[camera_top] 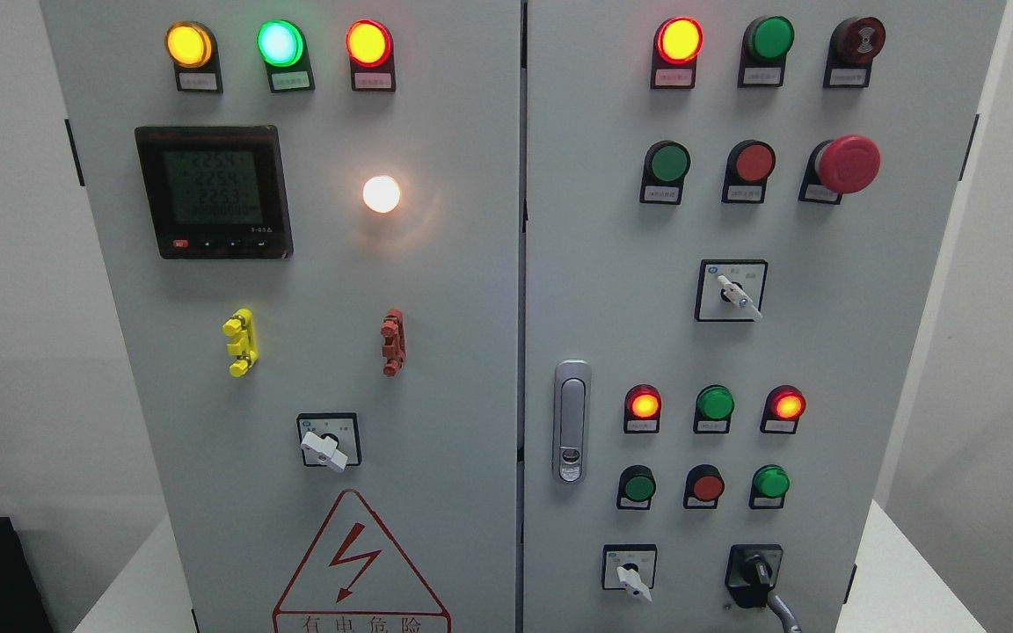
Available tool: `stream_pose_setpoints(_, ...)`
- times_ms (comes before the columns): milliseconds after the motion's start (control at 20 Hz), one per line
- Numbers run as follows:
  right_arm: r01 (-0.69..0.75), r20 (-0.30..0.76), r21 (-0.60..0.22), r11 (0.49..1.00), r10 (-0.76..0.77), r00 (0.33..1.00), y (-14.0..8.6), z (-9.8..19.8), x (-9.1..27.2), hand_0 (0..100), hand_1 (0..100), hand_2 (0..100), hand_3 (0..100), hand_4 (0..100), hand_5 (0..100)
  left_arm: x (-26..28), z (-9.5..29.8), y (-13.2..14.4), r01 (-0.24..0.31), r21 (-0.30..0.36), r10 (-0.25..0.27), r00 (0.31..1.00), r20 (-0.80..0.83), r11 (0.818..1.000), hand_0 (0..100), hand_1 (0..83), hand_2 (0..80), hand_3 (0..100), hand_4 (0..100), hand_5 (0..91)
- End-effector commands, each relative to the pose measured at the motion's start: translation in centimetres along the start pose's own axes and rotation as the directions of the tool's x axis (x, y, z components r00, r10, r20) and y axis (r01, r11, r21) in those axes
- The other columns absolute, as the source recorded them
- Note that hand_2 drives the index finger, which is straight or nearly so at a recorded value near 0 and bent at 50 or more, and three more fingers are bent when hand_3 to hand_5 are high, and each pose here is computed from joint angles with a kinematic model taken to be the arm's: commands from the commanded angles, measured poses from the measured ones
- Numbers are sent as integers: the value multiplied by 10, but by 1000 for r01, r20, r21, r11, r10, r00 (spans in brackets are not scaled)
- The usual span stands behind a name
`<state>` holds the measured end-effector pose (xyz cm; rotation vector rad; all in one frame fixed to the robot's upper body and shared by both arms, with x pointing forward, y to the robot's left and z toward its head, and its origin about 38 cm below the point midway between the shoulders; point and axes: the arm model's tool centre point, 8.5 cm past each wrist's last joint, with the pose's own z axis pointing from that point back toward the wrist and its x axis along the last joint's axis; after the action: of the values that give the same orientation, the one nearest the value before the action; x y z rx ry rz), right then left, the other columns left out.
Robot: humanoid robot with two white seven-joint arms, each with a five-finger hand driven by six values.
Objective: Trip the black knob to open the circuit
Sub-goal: 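Raise the right hand up to the black rotary knob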
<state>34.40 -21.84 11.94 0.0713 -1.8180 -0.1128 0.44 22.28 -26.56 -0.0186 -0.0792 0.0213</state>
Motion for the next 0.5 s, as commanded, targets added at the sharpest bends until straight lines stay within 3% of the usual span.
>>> stream_pose_setpoints(0,5,25,14,1000,-5,1000,4,-3,8,567,809,0,1000,962,865,2,0,-1,-4,-1,4,1000,4,1000,120,389,0,0,0,0)
stream_pose_setpoints(450,5,20,15,1000,-5,1000,5,-3,8,569,808,0,1000,961,864,3,0,-1,-3,-1,3,1000,6,1000,120,389,0,0,0,0)
